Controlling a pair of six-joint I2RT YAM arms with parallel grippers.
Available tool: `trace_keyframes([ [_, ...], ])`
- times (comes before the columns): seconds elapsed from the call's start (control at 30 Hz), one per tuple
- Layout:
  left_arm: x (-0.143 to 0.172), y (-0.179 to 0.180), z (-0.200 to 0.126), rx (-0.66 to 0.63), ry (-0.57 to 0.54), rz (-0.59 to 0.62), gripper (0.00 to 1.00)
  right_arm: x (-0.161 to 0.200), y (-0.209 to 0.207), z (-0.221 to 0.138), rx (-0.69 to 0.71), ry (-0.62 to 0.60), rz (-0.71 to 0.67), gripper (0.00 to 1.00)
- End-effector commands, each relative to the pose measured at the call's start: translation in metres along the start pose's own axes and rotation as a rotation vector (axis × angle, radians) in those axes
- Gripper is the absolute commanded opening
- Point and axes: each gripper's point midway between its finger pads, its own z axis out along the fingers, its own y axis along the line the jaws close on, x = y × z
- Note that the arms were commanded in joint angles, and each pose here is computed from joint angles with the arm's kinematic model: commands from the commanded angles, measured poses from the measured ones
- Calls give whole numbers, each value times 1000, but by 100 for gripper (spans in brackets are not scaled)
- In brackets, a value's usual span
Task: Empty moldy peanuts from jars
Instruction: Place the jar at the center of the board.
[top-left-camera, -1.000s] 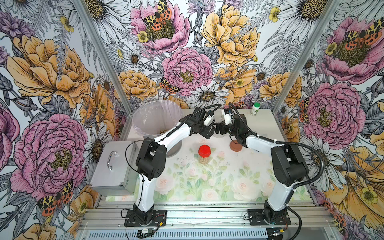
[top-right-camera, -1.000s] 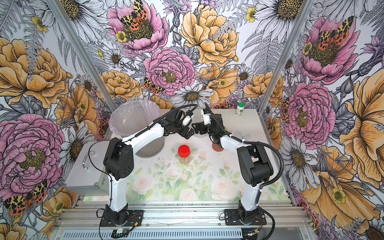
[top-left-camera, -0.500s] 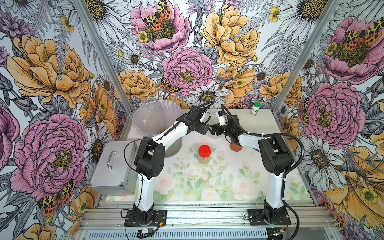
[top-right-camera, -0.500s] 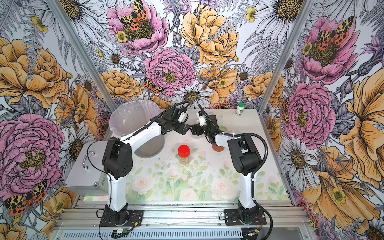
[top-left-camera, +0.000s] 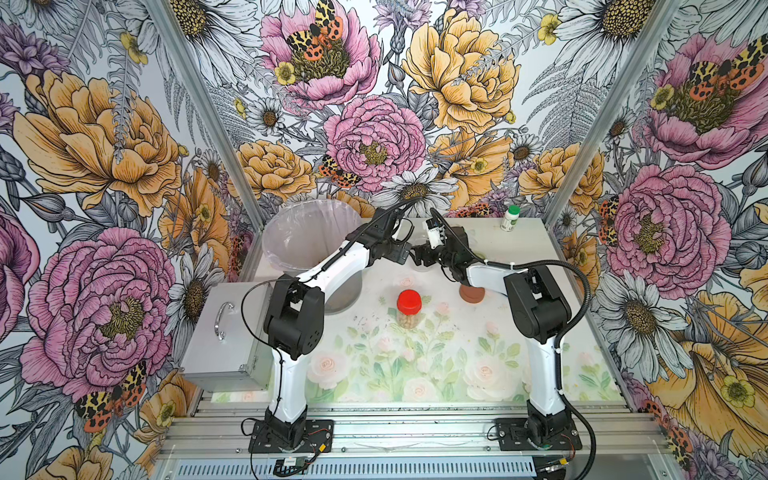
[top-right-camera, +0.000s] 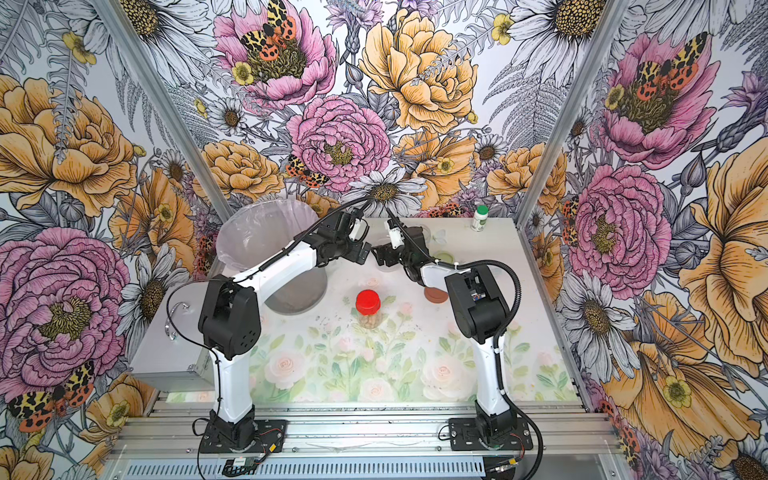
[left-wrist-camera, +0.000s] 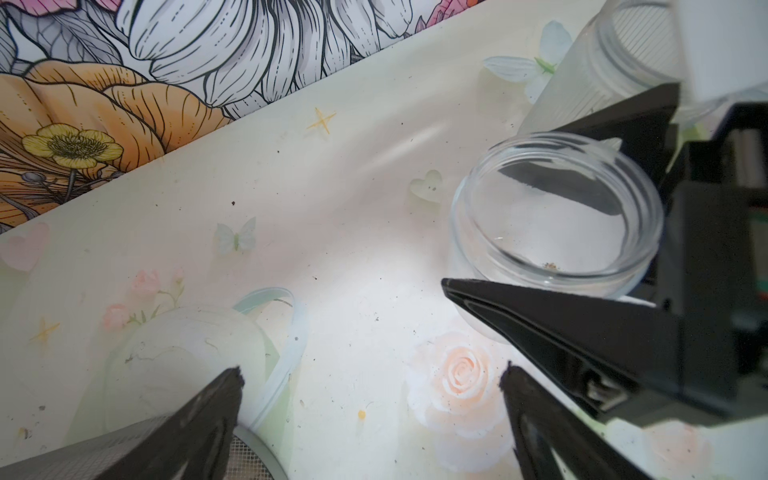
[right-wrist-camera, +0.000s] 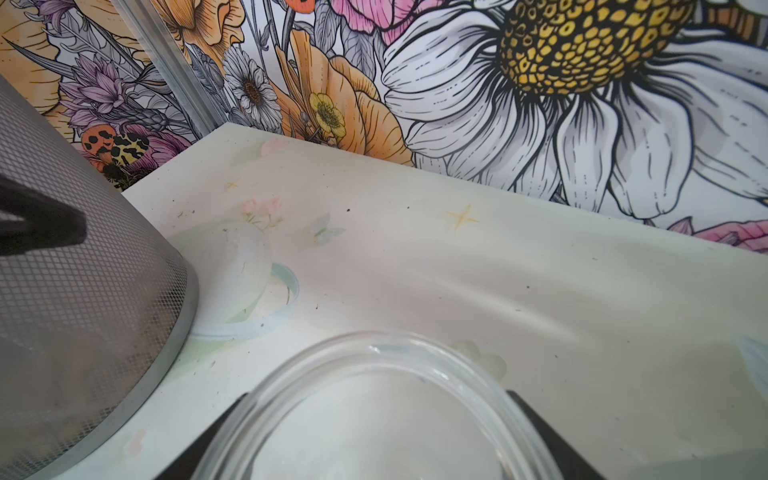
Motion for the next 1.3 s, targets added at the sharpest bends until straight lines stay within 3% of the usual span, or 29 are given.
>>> trace_keyframes([
  [0.0,-19,5,-17,-7,-65,-17,99,-25,1,8,13,-56,-38,46],
  [0.33,-25,5,-16,14,-85,-26,99,-22,-4,21,41,14,-12,63],
  [0.73,-29,10,-17,25,-105,-44,99,-15,1,18,58,46,-13,61],
  [1.0,-26,8,-18,41,-111,-60,99,8,6,-1,88,96,32,61],
  [1.27,-27,2,-19,57,-125,-66,99,19,9,-25,140,67,28,61],
])
